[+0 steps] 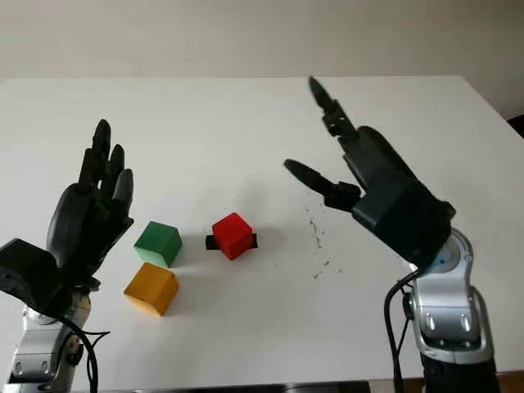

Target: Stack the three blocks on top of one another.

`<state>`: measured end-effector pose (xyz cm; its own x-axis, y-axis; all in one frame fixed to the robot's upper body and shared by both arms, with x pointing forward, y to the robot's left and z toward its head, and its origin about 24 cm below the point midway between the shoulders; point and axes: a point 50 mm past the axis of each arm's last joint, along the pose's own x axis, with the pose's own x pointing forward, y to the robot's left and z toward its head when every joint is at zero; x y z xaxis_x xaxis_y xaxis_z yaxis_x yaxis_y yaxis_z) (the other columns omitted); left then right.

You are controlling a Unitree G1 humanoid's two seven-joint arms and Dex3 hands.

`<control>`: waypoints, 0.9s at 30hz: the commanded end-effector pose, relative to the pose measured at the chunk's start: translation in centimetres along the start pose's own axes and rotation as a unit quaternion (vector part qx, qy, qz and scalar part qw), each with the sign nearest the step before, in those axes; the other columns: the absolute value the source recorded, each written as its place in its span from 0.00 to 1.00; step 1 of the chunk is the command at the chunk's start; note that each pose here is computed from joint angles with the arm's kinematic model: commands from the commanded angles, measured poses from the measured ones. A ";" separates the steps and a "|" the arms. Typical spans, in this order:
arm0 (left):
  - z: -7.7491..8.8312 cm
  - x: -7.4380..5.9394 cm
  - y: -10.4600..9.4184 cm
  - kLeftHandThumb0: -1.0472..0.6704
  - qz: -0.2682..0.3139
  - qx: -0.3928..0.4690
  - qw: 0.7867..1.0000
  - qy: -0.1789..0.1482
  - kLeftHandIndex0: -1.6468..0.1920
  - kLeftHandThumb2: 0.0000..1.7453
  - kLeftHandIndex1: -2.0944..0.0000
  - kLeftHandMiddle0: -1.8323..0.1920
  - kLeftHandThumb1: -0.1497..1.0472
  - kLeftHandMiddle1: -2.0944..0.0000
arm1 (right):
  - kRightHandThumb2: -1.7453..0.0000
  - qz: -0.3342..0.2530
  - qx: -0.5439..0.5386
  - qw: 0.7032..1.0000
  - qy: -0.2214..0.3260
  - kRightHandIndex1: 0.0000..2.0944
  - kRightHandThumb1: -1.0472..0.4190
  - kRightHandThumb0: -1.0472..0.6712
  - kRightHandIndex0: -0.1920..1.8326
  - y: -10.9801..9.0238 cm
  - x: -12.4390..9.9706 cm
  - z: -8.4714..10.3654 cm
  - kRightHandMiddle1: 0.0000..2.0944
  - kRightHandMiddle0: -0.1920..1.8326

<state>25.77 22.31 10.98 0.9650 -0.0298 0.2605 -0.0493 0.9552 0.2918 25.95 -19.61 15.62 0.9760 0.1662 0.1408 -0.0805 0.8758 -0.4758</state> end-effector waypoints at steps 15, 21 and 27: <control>5.3 -0.1 5.7 0.30 -0.200 0.239 0.947 -0.083 0.67 0.03 0.96 0.76 0.94 0.97 | 0.66 -0.052 0.093 0.994 0.032 0.02 0.00 0.28 0.01 0.1 -2.3 -1.3 0.02 0.03; 7.1 0.5 6.4 0.35 -0.292 0.332 0.890 -0.110 0.68 0.02 0.97 0.83 0.88 0.99 | 0.66 -0.057 0.098 0.993 0.037 0.02 0.00 0.29 0.01 0.2 -2.3 -1.4 0.02 0.03; 9.0 1.4 5.6 0.39 -0.345 0.505 0.767 -0.195 0.74 0.02 0.99 0.88 0.83 0.99 | 0.67 -0.060 0.097 0.993 0.042 0.02 0.00 0.28 0.01 0.2 -2.2 -1.3 0.03 0.03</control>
<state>24.35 25.25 20.36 0.7283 -0.6823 -0.0630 0.1246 0.0415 0.9913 24.12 -20.46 13.67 0.9951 0.0241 0.0956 0.0041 0.9589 -0.2837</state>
